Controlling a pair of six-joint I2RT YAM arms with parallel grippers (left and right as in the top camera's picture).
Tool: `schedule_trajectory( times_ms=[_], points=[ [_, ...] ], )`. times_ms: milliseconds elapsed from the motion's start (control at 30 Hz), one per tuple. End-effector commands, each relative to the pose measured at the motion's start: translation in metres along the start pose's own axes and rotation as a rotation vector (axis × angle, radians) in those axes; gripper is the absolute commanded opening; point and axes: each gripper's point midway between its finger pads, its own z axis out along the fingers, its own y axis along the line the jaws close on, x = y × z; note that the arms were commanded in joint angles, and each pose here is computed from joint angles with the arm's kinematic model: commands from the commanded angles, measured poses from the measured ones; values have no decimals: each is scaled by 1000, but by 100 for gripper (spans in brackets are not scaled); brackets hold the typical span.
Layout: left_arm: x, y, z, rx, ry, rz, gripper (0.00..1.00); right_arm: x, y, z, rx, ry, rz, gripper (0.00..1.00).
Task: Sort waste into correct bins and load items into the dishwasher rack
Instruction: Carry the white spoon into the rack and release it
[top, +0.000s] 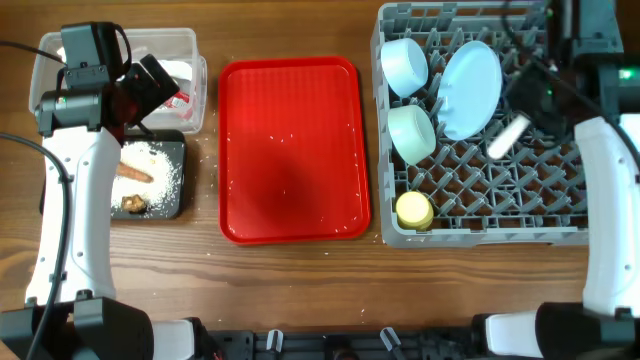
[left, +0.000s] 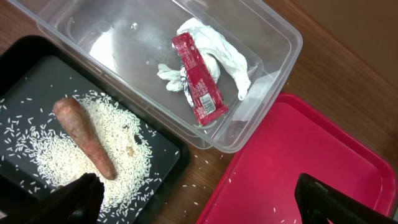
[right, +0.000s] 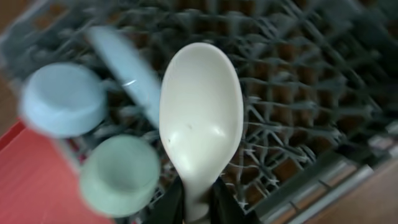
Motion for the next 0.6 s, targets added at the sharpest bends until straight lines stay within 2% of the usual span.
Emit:
schedule_trajectory(
  times_ms=[0, 100, 200, 333, 400, 567],
  points=[
    [-1, -2, -1, 6, -4, 25, 100, 14, -39, 41, 145, 60, 229, 4],
    [-1, -2, -1, 5, -4, 25, 100, 37, -45, 78, 170, 117, 257, 4],
    [-1, -2, -1, 5, -3, 25, 100, 63, -35, 119, 107, 177, 264, 6],
    [-1, -2, -1, 6, -4, 25, 100, 76, -32, 132, 80, 208, 264, 20],
    [-1, -2, -1, 5, -4, 25, 100, 75, -26, 131, 40, 214, 201, 26],
    [-1, -2, -1, 6, -4, 25, 100, 64, -4, 105, -109, 194, 63, 52]
  ],
)
